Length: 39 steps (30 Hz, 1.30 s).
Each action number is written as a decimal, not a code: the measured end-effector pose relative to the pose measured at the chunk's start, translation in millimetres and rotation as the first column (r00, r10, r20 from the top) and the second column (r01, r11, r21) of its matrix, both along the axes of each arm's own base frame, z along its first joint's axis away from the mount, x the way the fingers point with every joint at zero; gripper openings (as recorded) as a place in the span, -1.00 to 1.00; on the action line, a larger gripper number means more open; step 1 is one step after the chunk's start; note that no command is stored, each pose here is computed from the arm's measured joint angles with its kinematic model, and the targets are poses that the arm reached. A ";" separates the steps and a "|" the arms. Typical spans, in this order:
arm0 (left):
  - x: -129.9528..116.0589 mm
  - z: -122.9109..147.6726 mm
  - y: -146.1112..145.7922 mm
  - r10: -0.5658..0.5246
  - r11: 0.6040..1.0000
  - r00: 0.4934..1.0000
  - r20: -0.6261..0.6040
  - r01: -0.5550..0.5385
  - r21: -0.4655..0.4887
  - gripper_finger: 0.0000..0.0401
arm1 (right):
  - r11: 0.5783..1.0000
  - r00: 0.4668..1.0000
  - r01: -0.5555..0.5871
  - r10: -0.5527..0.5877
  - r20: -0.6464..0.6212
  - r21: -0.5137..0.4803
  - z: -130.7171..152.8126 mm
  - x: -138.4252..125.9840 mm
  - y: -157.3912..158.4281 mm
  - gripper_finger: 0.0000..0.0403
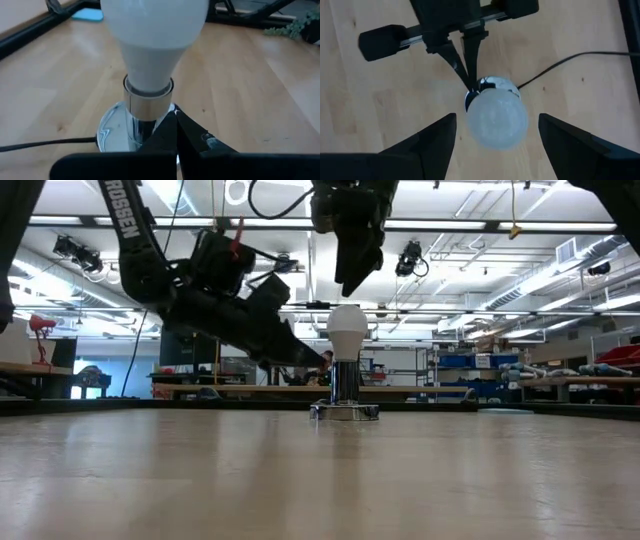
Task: Screw lightbulb
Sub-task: Insert the lightbulb into the lamp socket
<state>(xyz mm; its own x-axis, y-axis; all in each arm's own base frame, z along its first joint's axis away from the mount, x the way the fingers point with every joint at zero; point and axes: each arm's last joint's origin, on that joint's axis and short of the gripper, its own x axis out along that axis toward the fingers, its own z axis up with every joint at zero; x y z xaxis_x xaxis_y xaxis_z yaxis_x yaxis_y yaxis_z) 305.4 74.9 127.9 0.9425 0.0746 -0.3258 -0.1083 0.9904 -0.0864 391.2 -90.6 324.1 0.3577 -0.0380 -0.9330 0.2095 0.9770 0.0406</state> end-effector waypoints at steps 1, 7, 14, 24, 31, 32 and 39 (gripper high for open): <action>1.1 -2.1 0.2 0.006 1.000 1.000 -0.007 -0.006 0.001 -1.00 | 1.000 1.000 0.000 0.000 0.000 0.000 0.0 -0.1 -0.1 0.43; 0.6 -11.2 2.0 0.068 0.998 0.996 -0.054 -0.067 0.016 -1.00 | 1.000 1.000 -0.003 0.003 -0.002 -0.003 -0.1 -0.4 -1.0 0.43; 5.9 -8.3 3.4 0.079 0.997 0.994 -0.073 -0.077 0.028 -1.00 | 0.999 0.998 -0.046 0.046 -0.040 -0.009 -11.9 -0.8 -0.9 0.43; 11.8 -6.6 5.4 0.078 0.996 0.988 -0.132 -0.070 0.064 -1.00 | 0.999 0.998 -0.047 0.046 -0.044 -0.008 -18.9 0.3 -1.2 0.49; 12.0 -6.5 5.4 0.072 0.995 0.989 -0.133 -0.061 0.083 -1.00 | 0.999 0.998 -0.047 0.046 -0.037 -0.010 -18.8 1.0 -1.3 0.52; 11.7 -6.9 5.3 0.071 0.995 0.988 -0.138 -0.060 0.084 -1.00 | 0.999 0.998 -0.047 0.046 -0.036 -0.010 -18.8 1.0 -1.3 0.52; 10.9 -8.4 5.6 0.082 0.994 0.984 -0.156 -0.069 0.091 -1.00 | 0.999 0.998 -0.047 0.046 -0.036 -0.009 -18.9 1.1 -1.3 0.52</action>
<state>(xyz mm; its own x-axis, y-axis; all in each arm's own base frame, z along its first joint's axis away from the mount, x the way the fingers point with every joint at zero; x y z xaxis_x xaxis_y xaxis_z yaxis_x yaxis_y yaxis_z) 316.4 80.5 119.5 0.8695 0.1772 -0.4610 -0.1885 0.9818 0.0219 392.3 -91.9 305.2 0.3253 -0.0316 -0.9451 0.1652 0.9860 0.0239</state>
